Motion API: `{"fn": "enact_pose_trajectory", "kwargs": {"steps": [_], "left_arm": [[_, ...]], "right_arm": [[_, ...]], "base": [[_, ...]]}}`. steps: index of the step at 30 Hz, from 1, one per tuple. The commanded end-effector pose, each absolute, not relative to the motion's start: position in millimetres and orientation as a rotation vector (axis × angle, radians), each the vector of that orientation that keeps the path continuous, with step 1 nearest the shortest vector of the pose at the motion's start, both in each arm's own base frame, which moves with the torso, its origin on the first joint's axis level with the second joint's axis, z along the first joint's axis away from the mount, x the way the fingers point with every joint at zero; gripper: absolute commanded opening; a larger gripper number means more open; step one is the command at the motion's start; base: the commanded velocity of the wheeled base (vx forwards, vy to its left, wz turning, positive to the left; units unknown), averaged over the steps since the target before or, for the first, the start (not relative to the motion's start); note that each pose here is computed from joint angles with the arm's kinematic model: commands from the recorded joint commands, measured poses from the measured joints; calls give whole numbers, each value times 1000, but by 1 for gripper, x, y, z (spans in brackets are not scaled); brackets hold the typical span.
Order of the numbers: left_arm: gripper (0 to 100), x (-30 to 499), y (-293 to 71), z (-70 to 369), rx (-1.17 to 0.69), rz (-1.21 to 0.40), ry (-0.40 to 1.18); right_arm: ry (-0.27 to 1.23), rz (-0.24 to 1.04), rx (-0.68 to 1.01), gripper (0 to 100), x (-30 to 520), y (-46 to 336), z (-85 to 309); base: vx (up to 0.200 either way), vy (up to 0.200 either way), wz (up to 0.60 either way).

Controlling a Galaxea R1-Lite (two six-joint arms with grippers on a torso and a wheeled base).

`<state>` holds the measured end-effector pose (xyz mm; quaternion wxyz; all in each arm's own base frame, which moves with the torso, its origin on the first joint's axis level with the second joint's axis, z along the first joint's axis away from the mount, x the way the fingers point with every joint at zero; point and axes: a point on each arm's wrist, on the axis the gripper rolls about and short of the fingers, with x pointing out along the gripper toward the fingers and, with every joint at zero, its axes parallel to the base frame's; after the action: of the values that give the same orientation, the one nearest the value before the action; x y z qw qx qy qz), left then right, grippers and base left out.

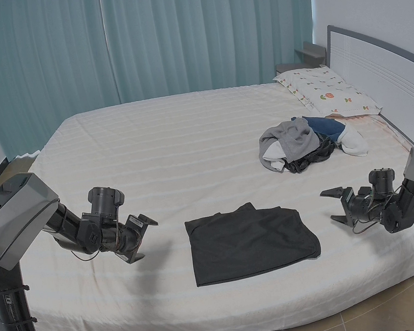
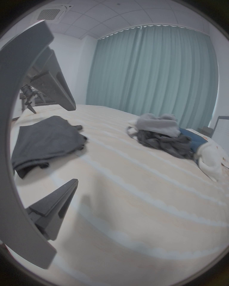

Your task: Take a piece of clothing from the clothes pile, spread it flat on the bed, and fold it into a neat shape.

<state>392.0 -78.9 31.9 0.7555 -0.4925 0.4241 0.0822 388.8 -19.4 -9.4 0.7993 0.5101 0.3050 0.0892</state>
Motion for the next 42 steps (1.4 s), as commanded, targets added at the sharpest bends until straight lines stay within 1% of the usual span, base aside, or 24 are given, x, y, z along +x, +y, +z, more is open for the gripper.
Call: {"fn": "enact_pose_trajectory", "kwargs": {"steps": [1,5,11,14,15,17,20,25,26,29,32,36,42], "left_arm": [[100,392,-81,33,-1085,181,924],[100,392,-82,32,-1077,178,926],[100,387,-93,28,-1017,142,955],[100,380,-97,21,-924,100,979],[100,380,-97,21,-924,100,979],[100,377,-96,17,-832,62,990],[100,372,-95,4,-766,54,1013],[100,358,-93,-14,-650,-32,976],[100,358,-93,-14,-650,-32,976],[100,347,-94,-30,-511,-140,899],[100,349,-95,-38,-451,-192,839],[100,356,-108,-45,-436,-228,822],[100,364,-112,-48,-446,-240,804]], "right_arm": [[642,201,1102,100,390,-19,-9],[642,203,1101,100,391,-19,-9],[645,204,1099,100,390,-18,-10],[643,205,1097,100,391,-18,-9],[643,205,1097,100,391,-18,-9],[644,204,1097,100,390,-18,-10],[646,204,1096,100,390,-18,-10],[646,204,1096,100,390,-18,-10],[646,204,1096,100,390,-18,-10],[647,203,1097,100,390,-18,-10],[647,203,1097,100,390,-18,-10],[648,203,1095,100,390,-18,-11],[649,204,1095,100,390,-18,-11]], "base": [[0,-200,0],[0,-200,0],[0,0,0],[0,0,0],[0,0,0],[0,0,0],[0,0,0],[0,0,0],[0,0,0],[0,0,0],[0,0,0],[0,0,0],[0,0,0]]}}
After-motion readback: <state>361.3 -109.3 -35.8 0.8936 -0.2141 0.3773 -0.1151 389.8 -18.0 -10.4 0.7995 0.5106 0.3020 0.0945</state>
